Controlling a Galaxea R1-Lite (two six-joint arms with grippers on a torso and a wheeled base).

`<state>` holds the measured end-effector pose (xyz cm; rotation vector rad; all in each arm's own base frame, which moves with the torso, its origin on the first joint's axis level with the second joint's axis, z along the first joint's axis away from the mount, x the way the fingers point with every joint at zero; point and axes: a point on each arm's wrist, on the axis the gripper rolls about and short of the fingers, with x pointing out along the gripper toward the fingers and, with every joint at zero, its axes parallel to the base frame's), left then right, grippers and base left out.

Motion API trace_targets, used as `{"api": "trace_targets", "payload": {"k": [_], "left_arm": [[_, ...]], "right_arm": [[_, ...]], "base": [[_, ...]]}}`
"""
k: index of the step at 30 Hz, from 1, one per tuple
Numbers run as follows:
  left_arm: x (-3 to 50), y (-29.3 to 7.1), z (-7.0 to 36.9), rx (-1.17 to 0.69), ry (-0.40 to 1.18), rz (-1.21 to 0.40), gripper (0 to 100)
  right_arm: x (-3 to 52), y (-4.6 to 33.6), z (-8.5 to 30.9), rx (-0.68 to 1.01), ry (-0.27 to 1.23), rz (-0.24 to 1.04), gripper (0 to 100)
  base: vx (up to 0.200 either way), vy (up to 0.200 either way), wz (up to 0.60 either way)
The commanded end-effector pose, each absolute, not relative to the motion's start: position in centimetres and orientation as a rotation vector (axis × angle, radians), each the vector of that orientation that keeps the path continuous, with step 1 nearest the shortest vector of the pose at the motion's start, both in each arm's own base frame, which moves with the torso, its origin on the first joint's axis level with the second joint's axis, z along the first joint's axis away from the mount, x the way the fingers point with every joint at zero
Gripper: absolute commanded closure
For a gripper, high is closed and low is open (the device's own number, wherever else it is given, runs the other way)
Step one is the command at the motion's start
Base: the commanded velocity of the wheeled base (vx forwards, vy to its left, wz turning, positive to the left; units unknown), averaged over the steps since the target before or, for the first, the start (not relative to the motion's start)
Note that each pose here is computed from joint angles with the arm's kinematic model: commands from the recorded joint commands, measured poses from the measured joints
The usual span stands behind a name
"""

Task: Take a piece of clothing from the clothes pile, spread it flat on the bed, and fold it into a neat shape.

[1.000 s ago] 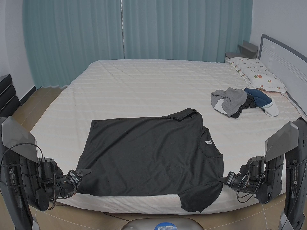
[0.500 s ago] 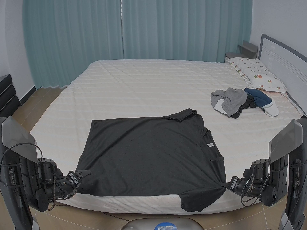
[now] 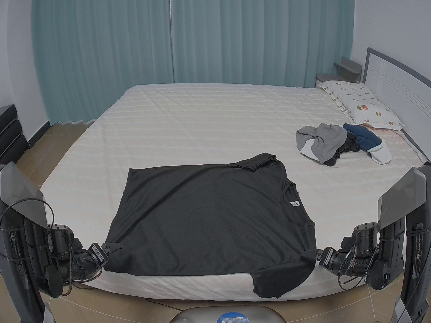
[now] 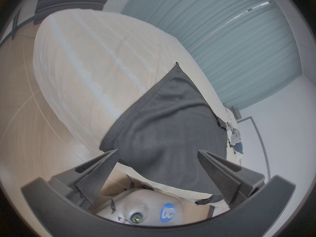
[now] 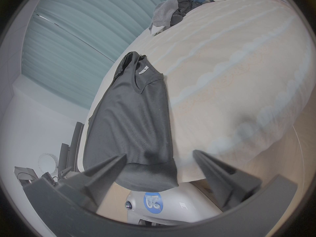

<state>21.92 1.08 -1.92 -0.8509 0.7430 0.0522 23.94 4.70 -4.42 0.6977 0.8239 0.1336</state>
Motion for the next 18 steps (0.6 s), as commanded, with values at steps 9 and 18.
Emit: {"api": "trace_targets", "payload": {"k": [9,18], "left_arm": [[21.4,4.6,-3.0,-0.564,0.731,-0.086,0],[23.7,6.6,-1.9,-0.551,0.602,-0.137,0]], "right_arm": [[23.8,4.3,-3.7,0.743,0.804,0.122,0],[23.6,4.3,-3.8,0.744,0.814,0.123,0]], "base": [[0.000,0.000,0.00],[0.000,0.000,0.00]]}}
